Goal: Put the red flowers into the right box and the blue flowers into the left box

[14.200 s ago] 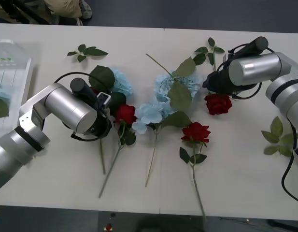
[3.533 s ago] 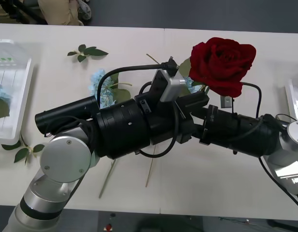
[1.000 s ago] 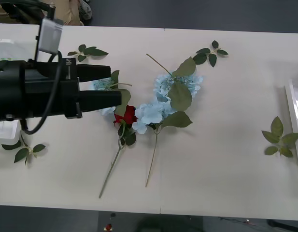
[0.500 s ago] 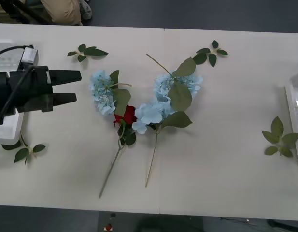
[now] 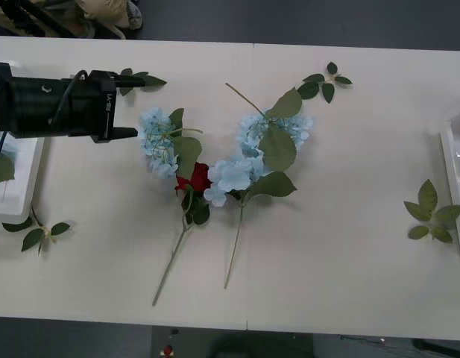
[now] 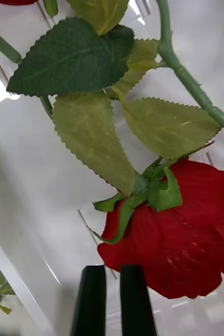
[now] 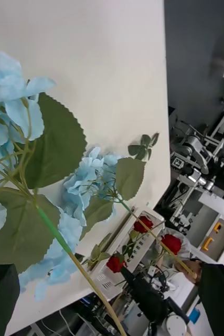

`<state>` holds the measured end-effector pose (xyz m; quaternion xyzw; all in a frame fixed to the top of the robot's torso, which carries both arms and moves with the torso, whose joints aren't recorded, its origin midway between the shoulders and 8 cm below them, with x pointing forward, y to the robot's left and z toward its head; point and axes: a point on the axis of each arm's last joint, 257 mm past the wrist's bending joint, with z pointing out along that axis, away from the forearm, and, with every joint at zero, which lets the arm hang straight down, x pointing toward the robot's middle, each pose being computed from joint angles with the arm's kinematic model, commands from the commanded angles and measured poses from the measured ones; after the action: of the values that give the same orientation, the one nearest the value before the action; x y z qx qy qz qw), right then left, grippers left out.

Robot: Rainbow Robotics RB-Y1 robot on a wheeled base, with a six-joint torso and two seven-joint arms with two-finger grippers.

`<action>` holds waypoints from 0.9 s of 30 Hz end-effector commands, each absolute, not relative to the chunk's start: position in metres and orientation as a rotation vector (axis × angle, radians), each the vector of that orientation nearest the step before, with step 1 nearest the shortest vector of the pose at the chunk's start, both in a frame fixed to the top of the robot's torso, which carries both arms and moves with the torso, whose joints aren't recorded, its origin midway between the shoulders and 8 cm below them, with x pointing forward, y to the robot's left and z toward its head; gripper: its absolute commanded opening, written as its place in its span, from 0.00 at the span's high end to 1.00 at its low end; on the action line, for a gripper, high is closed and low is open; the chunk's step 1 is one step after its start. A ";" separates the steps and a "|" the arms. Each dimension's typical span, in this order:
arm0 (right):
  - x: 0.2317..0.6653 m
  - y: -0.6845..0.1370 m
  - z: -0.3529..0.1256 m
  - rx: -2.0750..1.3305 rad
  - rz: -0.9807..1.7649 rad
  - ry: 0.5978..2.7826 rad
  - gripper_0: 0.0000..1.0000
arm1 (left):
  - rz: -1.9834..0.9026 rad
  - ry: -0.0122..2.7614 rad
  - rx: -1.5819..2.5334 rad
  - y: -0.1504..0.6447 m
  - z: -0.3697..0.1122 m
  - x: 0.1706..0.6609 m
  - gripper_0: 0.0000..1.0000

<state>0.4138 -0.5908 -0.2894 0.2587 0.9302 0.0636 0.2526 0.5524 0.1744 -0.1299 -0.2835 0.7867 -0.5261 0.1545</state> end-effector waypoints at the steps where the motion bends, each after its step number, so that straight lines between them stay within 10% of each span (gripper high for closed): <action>1: 0.417 -0.612 -0.266 0.717 0.107 2.494 0.47 | -1.569 2.204 -0.927 0.172 -0.124 0.574 0.00; 6: 0.415 -0.600 -0.268 0.727 0.160 2.517 0.22 | -1.615 2.145 -1.037 0.166 -0.142 0.591 0.00; 24: 0.443 -0.415 -0.201 1.385 0.527 2.645 0.17 | -1.767 2.213 -1.098 0.102 -0.167 0.569 0.00; 27: 0.463 -0.372 -0.185 1.506 0.572 2.612 0.17 | -1.759 2.220 -1.095 0.102 -0.170 0.568 0.85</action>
<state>0.4365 -0.4040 -0.2156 0.4672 0.8695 0.1575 0.0287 0.5653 0.1055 -0.1844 -0.3616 0.7317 -0.5752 0.0550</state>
